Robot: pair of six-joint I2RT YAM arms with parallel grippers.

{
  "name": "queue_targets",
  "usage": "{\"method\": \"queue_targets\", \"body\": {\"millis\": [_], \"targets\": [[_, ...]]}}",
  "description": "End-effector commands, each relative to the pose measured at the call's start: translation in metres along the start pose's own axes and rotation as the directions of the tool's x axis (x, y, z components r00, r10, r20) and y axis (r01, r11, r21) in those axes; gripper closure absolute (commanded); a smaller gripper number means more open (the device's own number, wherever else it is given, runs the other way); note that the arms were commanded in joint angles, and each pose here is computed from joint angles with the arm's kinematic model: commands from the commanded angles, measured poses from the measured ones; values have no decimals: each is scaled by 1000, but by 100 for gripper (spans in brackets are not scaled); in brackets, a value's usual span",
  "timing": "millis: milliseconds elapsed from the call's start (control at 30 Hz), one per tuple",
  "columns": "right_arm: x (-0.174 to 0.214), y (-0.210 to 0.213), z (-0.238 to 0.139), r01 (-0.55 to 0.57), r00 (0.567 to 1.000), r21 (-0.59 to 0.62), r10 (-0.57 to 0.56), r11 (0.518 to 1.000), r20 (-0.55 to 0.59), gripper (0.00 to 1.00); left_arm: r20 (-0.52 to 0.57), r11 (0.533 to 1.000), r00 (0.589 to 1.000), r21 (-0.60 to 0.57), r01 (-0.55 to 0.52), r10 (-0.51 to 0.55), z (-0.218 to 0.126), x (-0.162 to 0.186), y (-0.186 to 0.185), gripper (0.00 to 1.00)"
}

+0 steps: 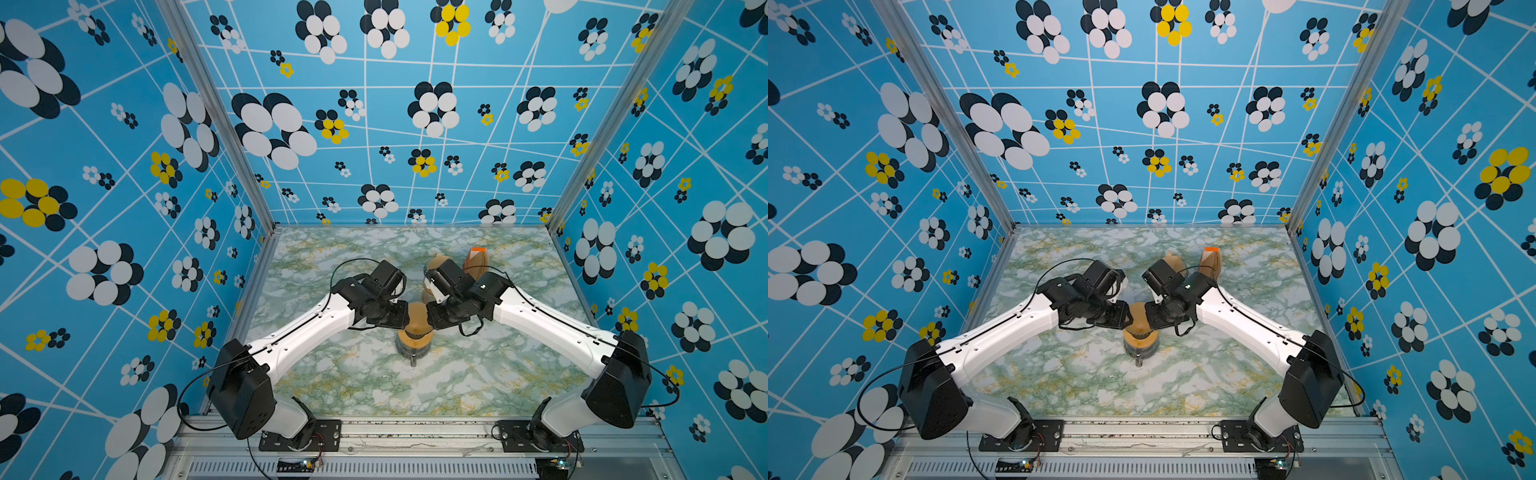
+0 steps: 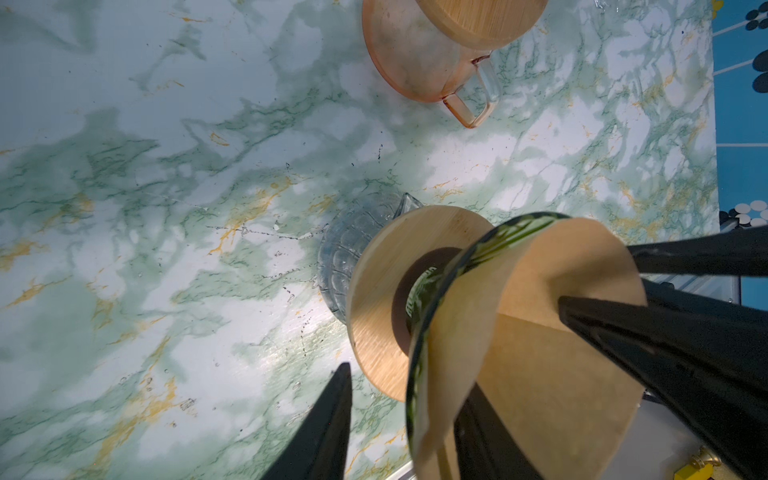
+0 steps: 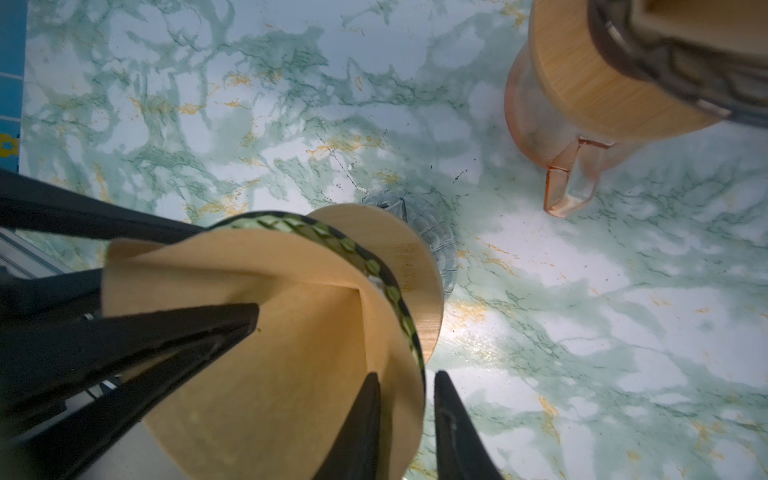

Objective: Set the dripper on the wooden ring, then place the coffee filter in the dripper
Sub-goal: 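Pinch the tan filter rim against the green dripper with both grippers, then open both grippers and draw them back from the dripper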

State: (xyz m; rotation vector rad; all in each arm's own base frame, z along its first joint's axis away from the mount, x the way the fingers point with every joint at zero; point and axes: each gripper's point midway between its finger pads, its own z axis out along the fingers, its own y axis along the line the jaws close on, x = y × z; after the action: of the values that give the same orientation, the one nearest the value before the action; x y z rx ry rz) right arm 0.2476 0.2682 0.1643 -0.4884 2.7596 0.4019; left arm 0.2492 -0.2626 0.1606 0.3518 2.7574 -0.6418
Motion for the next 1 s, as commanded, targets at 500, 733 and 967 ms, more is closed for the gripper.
{"method": "queue_targets", "body": {"millis": [500,733,967], "targets": [[-13,10,-23,5,998,-32,-3,999,68,68,-3,1000,1000,-3,7,-7,-3,7,1,58],[-20,9,-36,1,993,-30,3,1000,115,63,14,1000,1000,6,5,-5,-9,4,-2,51],[-33,-1,-61,-7,980,-5,7,1000,200,55,67,1000,998,23,-7,5,-24,-5,-8,45]]}}
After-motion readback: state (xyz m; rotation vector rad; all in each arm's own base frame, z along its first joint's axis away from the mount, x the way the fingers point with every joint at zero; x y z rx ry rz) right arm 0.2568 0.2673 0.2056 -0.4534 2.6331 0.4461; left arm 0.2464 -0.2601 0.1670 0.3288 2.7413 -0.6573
